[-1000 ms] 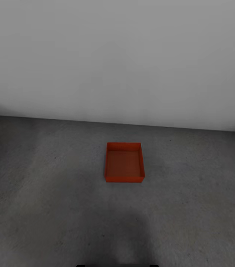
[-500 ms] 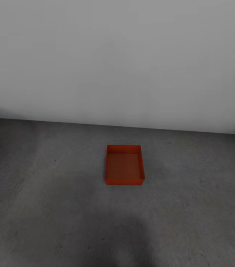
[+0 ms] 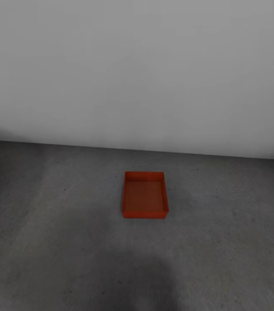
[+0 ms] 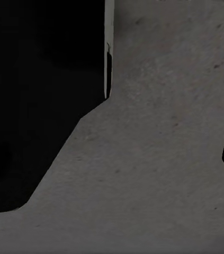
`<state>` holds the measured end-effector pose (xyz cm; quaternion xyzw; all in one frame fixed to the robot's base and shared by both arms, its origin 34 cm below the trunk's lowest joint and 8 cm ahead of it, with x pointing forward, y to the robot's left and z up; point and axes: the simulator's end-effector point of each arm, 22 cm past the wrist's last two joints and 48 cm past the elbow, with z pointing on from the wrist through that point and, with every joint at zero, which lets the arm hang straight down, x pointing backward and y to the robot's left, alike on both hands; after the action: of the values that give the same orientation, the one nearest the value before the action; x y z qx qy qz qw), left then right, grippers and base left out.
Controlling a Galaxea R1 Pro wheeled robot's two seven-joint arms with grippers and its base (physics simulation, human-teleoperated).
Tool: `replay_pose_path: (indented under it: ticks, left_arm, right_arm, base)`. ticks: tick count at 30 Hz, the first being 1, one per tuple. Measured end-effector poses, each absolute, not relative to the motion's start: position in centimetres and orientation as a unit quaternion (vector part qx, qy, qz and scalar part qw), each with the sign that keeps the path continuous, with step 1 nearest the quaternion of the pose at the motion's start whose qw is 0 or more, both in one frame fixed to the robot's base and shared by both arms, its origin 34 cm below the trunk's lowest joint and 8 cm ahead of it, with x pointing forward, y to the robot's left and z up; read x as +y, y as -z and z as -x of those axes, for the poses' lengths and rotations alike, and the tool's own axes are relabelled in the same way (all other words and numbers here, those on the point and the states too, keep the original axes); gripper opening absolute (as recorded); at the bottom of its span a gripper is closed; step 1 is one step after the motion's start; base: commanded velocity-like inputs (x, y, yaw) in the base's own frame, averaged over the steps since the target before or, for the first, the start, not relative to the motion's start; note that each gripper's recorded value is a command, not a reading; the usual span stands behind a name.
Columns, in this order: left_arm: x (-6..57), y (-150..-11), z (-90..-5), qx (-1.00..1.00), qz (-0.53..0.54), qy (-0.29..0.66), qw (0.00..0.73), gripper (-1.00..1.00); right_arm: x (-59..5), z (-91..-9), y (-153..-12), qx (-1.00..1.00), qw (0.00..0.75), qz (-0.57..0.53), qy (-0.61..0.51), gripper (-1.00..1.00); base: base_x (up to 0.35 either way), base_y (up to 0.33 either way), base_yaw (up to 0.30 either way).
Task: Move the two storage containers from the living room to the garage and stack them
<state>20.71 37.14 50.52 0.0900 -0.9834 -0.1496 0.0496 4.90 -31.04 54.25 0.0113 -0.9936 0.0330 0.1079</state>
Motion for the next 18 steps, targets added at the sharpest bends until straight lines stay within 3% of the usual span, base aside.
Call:
replay_pose_path:
  ticks: [18]
  left_arm:
    - [37.1, -50.7, -21.9, -0.984, -0.092, 0.148, 0.035, 1.00]
  right_arm:
    - [-29.8, -5.9, -54.0, -0.995, 0.095, -0.008, -0.027, 1.00]
  base:
    - [0.000, 0.000, -0.074]
